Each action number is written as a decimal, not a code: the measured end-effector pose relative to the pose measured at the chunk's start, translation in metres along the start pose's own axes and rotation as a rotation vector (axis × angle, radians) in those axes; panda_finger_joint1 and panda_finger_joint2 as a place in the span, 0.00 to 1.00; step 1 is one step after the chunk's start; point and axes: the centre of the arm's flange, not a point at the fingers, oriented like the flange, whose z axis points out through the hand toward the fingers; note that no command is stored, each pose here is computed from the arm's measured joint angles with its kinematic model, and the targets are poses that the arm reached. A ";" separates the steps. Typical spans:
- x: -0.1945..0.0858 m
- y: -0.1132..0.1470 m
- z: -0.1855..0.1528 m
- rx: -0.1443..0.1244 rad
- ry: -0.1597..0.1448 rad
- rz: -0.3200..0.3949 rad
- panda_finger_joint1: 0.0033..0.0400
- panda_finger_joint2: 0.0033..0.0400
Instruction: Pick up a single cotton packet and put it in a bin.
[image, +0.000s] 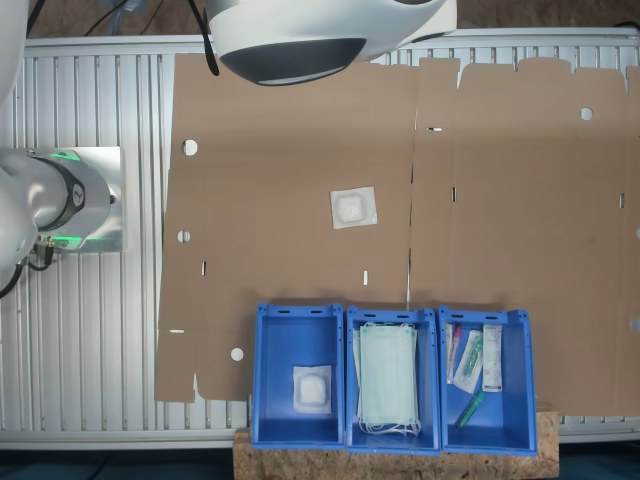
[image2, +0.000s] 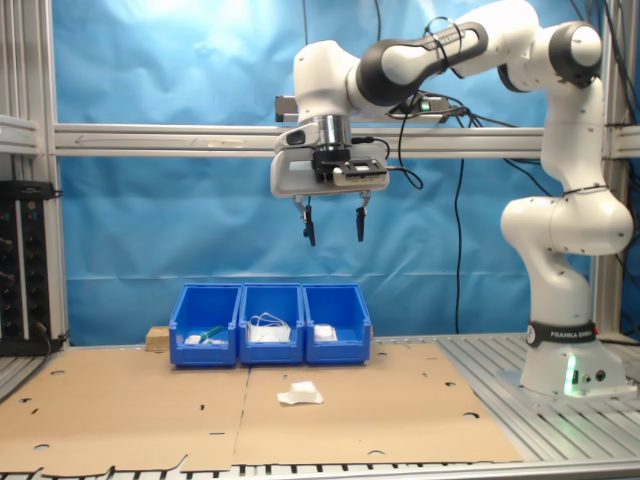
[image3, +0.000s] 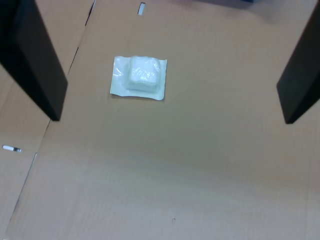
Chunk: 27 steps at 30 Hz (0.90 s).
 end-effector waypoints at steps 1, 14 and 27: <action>0.000 0.000 0.000 0.000 0.000 0.000 1.00 1.00; 0.000 0.000 0.000 0.000 0.000 0.000 1.00 1.00; -0.003 -0.001 0.006 0.005 -0.014 0.000 1.00 1.00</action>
